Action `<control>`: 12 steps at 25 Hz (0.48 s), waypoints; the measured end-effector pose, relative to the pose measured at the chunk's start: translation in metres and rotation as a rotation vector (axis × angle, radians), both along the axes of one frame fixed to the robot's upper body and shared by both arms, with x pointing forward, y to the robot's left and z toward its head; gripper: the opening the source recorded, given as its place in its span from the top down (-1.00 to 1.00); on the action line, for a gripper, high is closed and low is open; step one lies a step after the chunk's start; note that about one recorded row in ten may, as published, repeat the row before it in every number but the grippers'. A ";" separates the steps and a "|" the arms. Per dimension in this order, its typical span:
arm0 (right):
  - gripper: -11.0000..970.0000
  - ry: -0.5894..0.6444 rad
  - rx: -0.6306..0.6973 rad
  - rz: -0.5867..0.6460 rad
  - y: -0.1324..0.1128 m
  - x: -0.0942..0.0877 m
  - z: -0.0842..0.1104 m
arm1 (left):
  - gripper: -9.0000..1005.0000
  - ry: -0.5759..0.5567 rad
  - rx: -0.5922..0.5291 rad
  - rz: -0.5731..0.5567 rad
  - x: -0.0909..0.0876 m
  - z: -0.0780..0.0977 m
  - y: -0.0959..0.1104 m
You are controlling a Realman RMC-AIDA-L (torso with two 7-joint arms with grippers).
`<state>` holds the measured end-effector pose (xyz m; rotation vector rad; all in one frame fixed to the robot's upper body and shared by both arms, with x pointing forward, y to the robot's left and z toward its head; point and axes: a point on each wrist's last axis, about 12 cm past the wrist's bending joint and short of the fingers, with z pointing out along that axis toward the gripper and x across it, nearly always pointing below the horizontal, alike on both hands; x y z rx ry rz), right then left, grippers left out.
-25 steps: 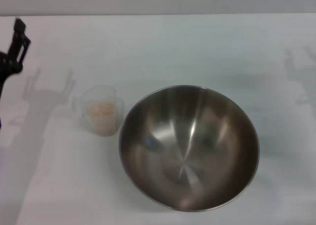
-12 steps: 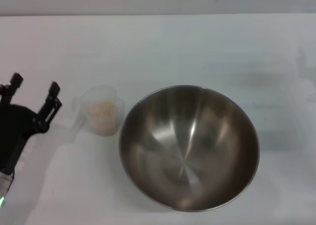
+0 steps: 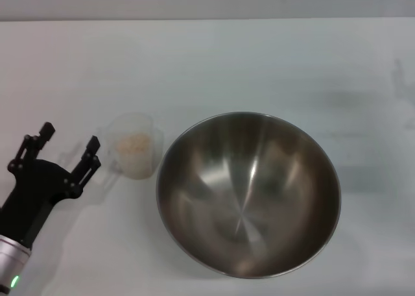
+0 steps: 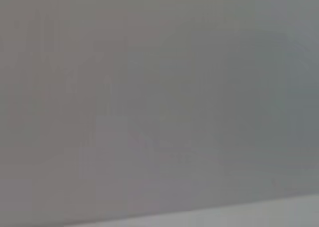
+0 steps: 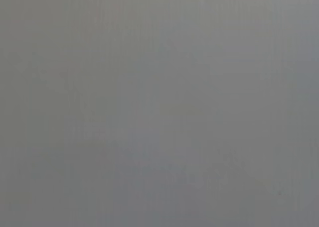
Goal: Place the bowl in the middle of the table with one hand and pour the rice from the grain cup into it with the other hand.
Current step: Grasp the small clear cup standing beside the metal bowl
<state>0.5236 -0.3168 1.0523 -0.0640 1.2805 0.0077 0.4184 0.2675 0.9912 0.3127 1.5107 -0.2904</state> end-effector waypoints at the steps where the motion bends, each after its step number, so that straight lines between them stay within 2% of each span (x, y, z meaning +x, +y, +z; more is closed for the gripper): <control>1: -0.05 0.000 0.000 0.000 0.000 0.000 0.000 | -0.62 0.022 0.007 -0.001 0.001 -0.003 -0.001; 12: -0.05 -0.003 0.000 0.000 0.000 -0.001 0.000 | -0.62 0.090 0.055 -0.013 0.012 -0.010 -0.005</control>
